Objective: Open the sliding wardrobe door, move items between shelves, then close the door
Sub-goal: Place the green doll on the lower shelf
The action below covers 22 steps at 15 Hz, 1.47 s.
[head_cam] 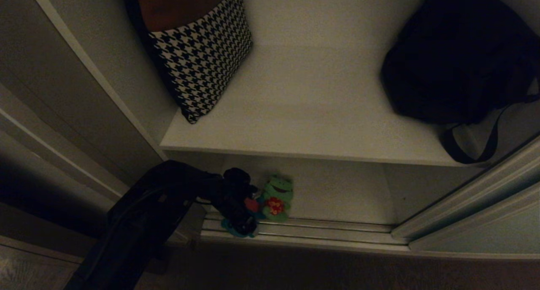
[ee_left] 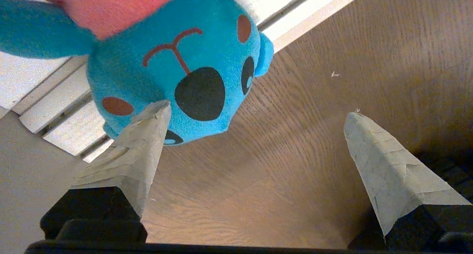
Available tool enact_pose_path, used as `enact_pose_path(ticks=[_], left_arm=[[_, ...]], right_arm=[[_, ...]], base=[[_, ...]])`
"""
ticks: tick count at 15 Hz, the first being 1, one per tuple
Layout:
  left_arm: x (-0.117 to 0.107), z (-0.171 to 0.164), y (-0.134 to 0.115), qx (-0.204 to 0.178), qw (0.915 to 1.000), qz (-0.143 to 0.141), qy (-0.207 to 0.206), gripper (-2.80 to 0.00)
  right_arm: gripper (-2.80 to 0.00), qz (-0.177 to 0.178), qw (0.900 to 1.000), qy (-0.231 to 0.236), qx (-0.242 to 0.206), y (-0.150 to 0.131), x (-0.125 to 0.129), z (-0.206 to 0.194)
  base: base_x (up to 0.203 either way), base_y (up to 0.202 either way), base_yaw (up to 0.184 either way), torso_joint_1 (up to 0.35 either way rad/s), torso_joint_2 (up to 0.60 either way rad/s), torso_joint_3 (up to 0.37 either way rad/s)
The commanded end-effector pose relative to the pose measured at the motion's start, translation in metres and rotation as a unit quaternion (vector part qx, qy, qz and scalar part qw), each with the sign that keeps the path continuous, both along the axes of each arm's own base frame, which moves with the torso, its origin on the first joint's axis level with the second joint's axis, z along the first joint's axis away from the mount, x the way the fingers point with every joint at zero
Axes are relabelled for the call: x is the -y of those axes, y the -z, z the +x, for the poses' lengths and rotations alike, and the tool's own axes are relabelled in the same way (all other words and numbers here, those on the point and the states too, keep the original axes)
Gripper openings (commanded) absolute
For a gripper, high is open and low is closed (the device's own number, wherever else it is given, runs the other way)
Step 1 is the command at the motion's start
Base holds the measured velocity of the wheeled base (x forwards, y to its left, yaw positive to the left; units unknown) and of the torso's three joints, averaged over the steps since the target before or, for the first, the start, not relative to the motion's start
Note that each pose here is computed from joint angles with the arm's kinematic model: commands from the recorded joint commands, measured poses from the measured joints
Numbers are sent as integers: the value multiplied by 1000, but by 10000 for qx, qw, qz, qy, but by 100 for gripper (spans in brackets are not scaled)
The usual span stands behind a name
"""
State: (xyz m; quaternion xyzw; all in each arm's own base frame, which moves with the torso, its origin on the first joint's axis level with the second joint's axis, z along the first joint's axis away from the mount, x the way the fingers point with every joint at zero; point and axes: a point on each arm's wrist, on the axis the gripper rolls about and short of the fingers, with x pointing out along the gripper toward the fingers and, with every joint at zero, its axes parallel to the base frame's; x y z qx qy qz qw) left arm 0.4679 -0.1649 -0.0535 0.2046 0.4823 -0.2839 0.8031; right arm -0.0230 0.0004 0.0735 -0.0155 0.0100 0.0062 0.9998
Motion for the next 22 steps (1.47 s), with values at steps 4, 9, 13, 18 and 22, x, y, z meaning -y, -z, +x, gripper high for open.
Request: enact_pose_path(ticks=[4,9,13,18,22], left_arm=[[-12,7,-1,196,9996,-9,-220,0],[-16,6,2,295,9993,58,-209,0],[-18,-4,2,180,9989,292,-305,0],[-15,1,0,446,9980,287,-342,0],[-13,4,-1,584,9972,286,-367,0]], right_arm=[[-280,-6,10000,-1,9,0,0,0],[-280,-2,10000,-1,0,0,0,0],[-280,-4,10000,-6,8,0,0,0],[-280,-6,10000,-1,9,0,0,0],[-280,-6,10000,-1,-1,0,0,0]], base=[[0,0,0,0,0,0],[0,0,0,0,0,0],[0,0,0,0,0,0],[0,0,0,2,1,-41],[0,0,0,2,1,-179]])
